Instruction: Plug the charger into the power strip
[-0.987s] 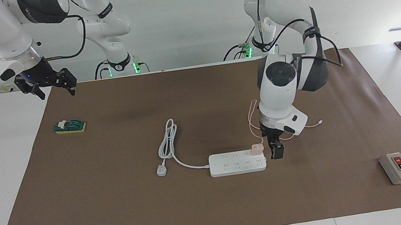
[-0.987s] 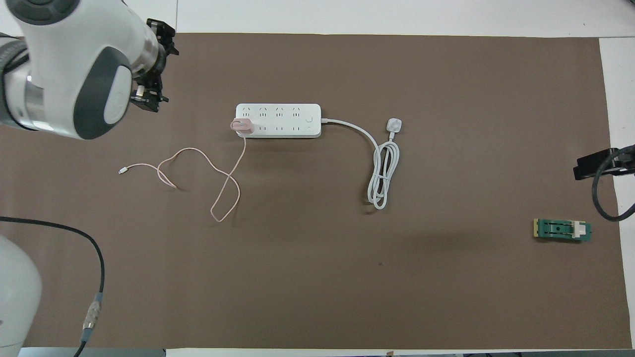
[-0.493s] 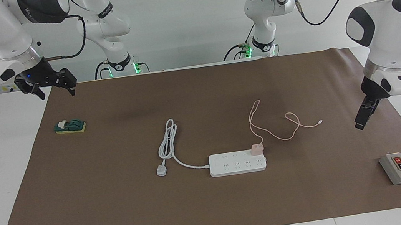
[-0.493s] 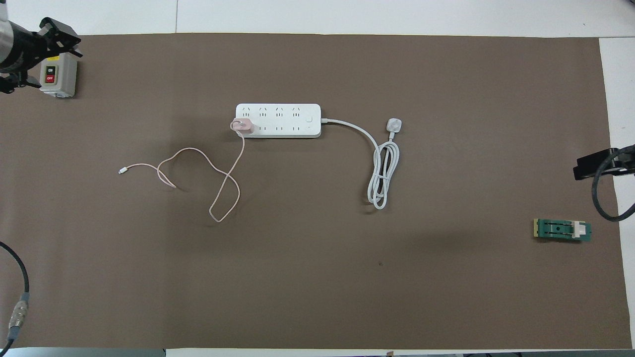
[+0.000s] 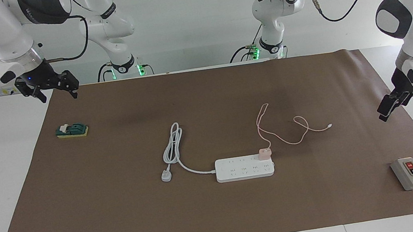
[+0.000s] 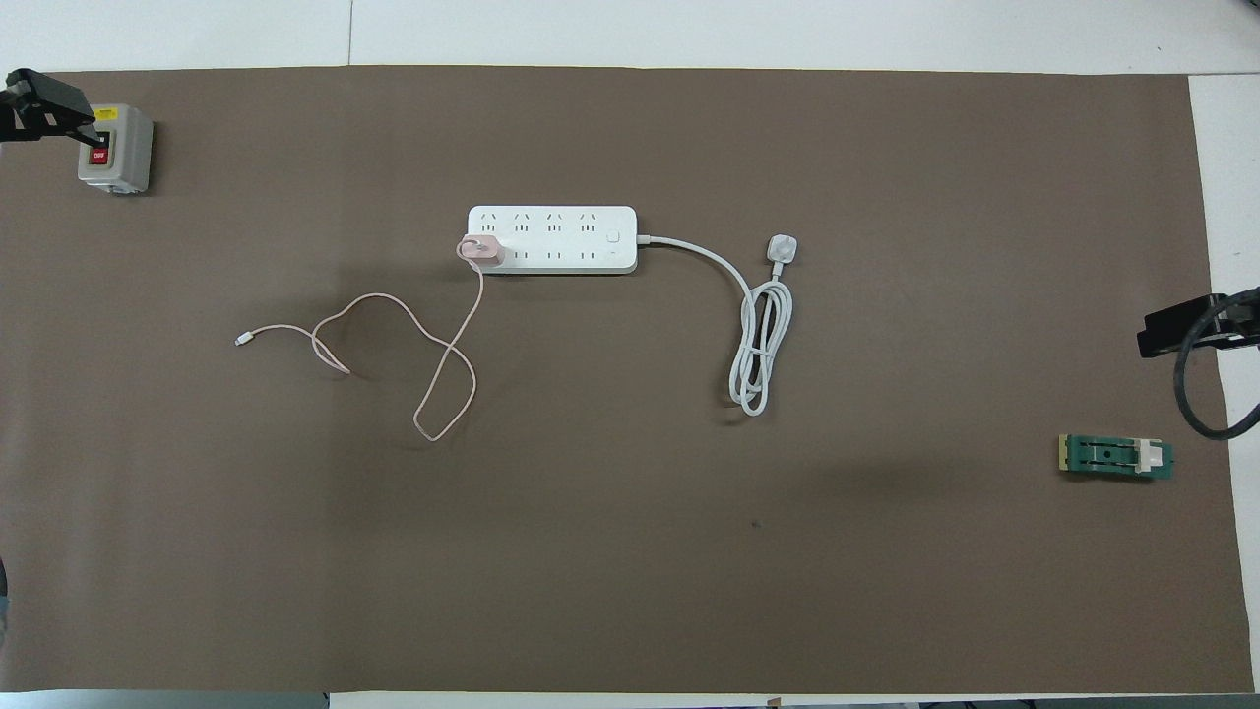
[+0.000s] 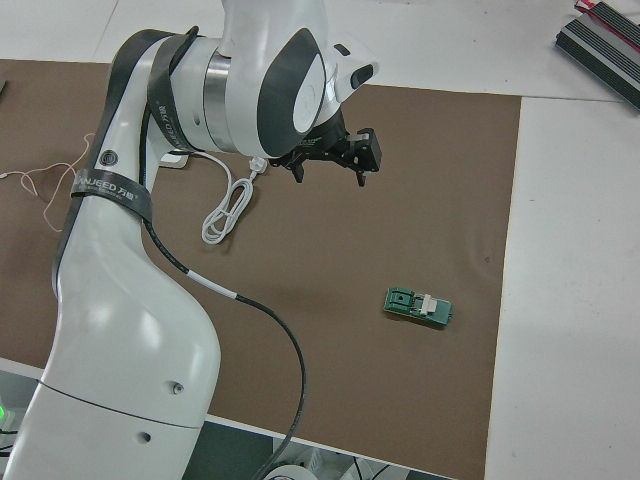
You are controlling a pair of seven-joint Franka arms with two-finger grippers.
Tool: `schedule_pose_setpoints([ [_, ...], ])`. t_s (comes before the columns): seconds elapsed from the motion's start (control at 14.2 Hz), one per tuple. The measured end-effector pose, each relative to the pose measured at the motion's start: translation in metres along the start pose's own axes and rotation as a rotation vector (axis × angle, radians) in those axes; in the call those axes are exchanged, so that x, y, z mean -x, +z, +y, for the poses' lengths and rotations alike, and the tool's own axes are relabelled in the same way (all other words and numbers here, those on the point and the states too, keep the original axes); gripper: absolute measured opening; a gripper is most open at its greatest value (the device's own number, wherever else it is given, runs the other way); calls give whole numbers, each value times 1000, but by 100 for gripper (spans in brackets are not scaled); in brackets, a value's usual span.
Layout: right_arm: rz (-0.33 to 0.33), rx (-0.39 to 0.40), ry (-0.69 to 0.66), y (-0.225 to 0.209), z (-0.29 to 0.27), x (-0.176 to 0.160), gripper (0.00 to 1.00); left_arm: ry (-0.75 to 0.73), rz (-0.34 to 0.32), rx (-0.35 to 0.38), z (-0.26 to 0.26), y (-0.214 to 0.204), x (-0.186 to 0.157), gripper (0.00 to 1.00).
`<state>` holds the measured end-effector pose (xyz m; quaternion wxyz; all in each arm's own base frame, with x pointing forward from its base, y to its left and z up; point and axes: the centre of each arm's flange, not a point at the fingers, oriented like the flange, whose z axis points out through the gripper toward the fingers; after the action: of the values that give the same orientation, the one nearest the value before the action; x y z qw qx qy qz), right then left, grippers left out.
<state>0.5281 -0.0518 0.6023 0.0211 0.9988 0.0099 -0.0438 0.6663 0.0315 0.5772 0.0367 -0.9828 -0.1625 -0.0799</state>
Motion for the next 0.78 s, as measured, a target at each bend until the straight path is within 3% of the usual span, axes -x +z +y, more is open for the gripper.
schedule_pose_setpoints([
  [0.28, 0, 0, 0, 0, 0, 0, 100, 59, 26, 14, -2, -39, 11, 100],
  [0.56, -3, 0, 0, 0, 0, 0, 100, 115, -17, 8, -13, -61, 50, 100],
  [0.78, -12, -1, 0, 1, 0, 1, 100, 173, -55, 8, 10, -56, 83, 100],
])
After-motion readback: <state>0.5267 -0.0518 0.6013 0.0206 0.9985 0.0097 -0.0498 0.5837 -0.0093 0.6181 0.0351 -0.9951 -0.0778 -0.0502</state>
